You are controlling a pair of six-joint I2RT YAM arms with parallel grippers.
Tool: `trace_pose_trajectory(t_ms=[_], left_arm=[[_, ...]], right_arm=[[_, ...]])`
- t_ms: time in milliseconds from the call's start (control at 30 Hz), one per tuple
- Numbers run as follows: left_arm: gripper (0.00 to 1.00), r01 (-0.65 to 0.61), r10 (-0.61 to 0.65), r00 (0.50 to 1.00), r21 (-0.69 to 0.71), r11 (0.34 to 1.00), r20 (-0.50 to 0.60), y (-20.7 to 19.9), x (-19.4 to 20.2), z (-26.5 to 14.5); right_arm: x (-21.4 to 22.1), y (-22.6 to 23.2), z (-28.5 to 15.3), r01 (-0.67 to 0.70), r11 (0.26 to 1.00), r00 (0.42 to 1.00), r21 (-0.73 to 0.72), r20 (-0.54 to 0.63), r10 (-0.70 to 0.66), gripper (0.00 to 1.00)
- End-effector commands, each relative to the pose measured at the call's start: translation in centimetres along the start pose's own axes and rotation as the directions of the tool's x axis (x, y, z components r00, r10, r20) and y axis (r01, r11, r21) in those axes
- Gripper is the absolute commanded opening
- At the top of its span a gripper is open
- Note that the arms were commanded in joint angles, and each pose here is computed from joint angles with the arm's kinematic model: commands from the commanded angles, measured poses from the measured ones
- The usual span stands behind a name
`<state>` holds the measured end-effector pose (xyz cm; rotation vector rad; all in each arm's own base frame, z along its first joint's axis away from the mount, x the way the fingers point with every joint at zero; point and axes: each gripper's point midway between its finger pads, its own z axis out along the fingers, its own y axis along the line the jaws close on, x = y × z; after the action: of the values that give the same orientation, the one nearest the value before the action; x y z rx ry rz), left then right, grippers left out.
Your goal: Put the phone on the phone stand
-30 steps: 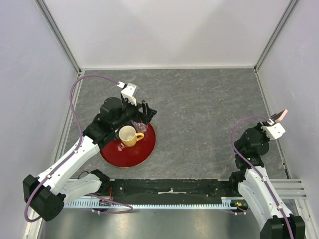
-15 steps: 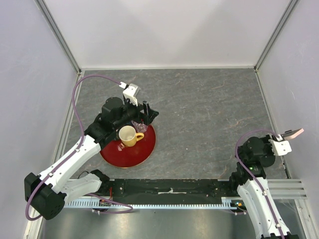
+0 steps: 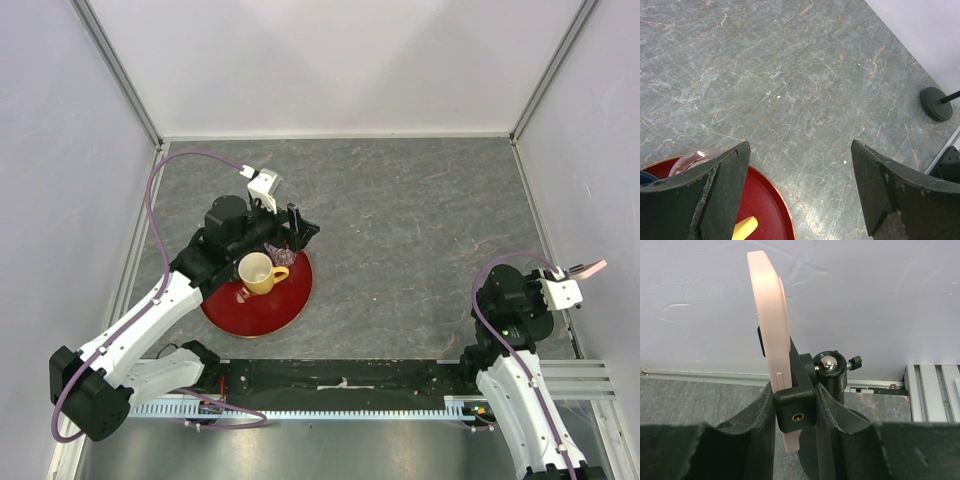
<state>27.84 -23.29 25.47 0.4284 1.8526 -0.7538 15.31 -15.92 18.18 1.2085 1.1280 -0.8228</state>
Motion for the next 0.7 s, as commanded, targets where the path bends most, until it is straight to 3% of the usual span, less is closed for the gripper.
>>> trace_pose_trajectory(t_ms=[0, 167, 267, 500, 667], left_arm=[[0.88, 0.018, -0.019, 0.999, 0.024, 1.000, 0.046, -0.6, -1.3, -0.2], [0.88, 0.015, -0.016, 0.999, 0.022, 1.000, 0.050, -0.6, -1.4, -0.3], [0.87, 0.011, -0.011, 0.998, 0.009, 1.000, 0.056, -0.3, -1.5, -0.4], [0.87, 0.003, -0.004, 0.998, 0.011, 1.000, 0.061, -0.4, -1.7, -0.5], [0.87, 0.003, -0.004, 0.998, 0.013, 1.000, 0.061, -0.4, -1.7, -0.6]], right_arm=[[-2.4, 0.8, 0.0, -0.108, 0.994, 0.994, 0.014, 0.017, 0.107, 0.22], [-2.5, 1.3, 0.0, -0.115, 0.993, 0.993, -0.011, 0.006, 0.115, 0.36], [-2.2, 1.7, 0.0, -0.104, 0.994, 0.995, -0.028, -0.004, 0.104, 0.49], [-2.3, 2.7, -0.2, -0.078, 0.994, 0.997, -0.077, -0.023, 0.077, 0.95], [-2.5, 3.3, -0.3, -0.080, 0.990, 0.997, -0.114, -0.030, 0.077, 0.98]])
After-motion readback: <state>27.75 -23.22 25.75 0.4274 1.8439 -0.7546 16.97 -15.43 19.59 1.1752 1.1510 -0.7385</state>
